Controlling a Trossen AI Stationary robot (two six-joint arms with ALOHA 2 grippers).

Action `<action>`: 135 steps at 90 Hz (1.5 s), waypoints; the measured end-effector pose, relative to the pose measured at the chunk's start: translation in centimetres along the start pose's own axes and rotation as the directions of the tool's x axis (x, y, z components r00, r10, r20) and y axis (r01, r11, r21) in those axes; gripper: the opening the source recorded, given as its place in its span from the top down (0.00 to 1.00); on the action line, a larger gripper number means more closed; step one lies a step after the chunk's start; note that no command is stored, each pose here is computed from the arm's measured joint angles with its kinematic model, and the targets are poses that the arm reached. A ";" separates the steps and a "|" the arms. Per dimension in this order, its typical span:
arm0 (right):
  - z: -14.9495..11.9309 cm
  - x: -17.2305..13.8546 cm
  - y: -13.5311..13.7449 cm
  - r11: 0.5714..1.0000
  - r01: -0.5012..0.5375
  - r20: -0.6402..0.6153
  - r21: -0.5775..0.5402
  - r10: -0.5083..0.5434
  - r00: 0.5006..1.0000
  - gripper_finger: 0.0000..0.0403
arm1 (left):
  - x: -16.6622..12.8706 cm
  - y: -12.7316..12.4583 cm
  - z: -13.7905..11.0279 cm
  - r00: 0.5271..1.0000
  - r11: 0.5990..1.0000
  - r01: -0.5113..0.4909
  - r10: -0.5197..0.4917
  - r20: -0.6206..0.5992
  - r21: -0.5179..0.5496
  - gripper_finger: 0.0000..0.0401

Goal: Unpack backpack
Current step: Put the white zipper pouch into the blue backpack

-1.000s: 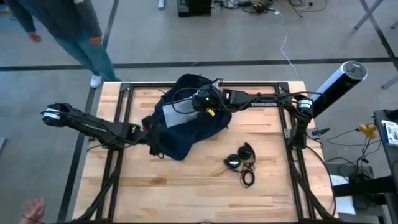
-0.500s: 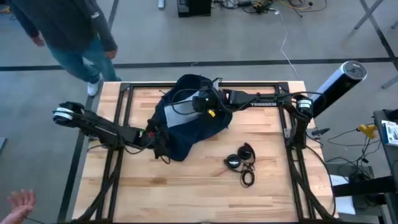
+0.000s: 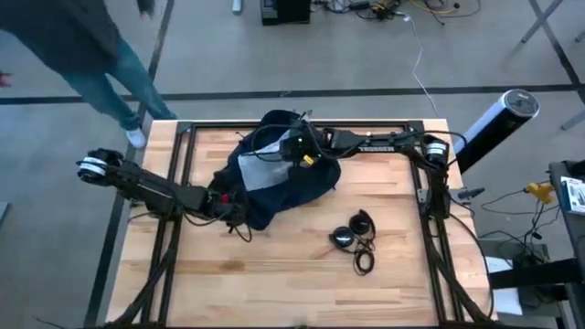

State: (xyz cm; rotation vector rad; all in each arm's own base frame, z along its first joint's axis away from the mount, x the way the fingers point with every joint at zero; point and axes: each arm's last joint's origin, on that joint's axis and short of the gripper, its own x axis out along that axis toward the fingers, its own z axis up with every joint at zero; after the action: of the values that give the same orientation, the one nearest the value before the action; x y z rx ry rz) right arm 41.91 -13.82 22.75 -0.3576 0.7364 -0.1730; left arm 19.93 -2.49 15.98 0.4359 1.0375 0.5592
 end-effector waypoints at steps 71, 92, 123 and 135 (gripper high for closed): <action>-2.8 2.7 2.5 0.956 -0.257 -0.105 0.143 0.273 0.956 1.00 | -4.8 3.7 0.3 0.976 0.994 0.076 -0.059 0.210 -0.076 1.00; -2.9 3.0 2.8 0.945 -0.287 -0.103 0.159 0.305 0.947 1.00 | -3.7 2.5 0.0 0.984 0.995 0.082 -0.071 0.163 -0.061 1.00; -2.5 1.8 2.5 0.946 -0.260 -0.128 0.194 0.287 0.949 0.69 | -3.1 2.0 -0.4 0.989 0.994 0.073 -0.062 0.136 -0.078 1.00; -1.6 -1.0 1.9 0.946 -0.266 -0.138 0.187 0.293 0.946 0.55 | -3.1 1.9 -0.5 0.984 0.989 0.124 -0.113 0.135 -0.075 1.00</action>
State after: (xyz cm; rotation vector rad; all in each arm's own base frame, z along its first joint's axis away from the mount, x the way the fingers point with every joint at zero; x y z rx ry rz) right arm 40.17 -12.19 21.57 -0.0761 0.9207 0.0068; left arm 17.82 -2.90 18.96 0.3306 0.9048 0.4590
